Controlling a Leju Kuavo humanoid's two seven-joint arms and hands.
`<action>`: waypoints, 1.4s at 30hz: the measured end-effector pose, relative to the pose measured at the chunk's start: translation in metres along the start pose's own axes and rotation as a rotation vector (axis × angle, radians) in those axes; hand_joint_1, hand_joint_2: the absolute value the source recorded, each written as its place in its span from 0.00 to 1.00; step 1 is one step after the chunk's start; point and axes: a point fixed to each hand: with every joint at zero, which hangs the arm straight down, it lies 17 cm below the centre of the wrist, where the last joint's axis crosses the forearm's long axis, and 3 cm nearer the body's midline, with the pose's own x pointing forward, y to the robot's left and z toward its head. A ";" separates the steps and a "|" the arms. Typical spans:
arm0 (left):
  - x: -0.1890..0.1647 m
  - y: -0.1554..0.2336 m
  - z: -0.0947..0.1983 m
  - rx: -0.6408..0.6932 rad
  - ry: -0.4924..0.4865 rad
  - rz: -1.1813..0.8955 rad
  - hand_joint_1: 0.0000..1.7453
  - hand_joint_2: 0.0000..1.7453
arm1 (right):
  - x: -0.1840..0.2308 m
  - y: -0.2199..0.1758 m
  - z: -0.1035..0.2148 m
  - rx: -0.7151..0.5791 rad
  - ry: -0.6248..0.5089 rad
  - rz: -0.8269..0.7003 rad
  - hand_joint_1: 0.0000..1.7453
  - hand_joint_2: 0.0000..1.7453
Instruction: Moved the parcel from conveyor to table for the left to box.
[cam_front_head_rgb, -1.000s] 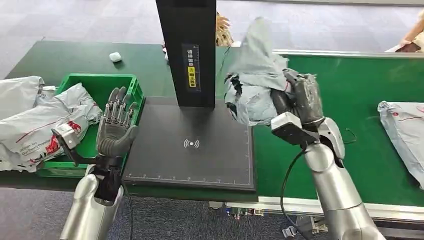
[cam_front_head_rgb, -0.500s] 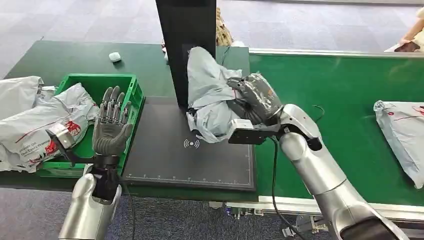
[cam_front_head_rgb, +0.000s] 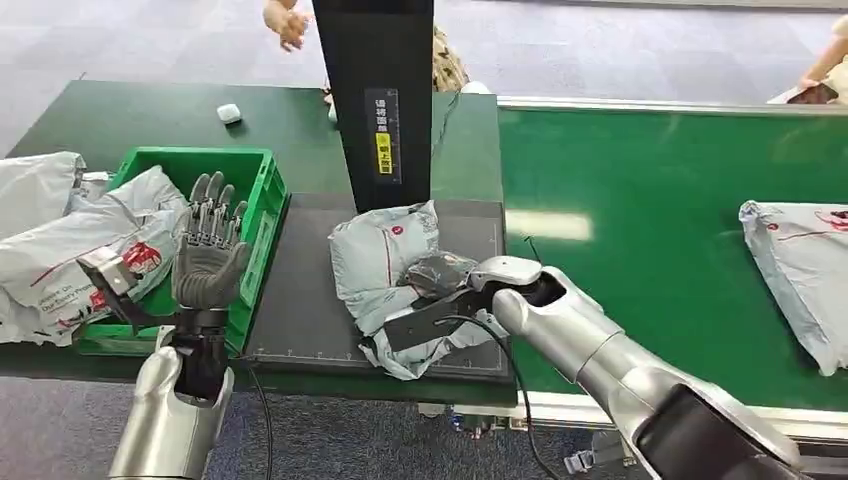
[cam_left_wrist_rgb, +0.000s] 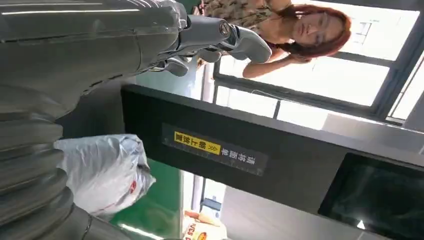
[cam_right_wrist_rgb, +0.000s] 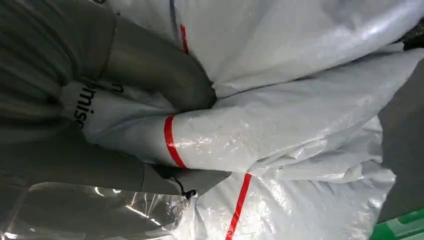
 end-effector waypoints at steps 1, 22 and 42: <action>0.000 0.000 0.000 0.001 0.002 0.000 0.00 1.00 | -0.004 0.002 0.001 0.014 0.011 0.005 1.00 1.00; -0.002 -0.002 -0.009 0.022 0.026 -0.019 0.00 1.00 | -0.037 0.015 0.008 0.033 0.103 -0.018 0.00 1.00; -0.005 -0.005 0.001 0.018 0.021 -0.004 0.00 1.00 | 0.006 -0.144 0.052 -0.825 -0.122 -0.351 0.00 1.00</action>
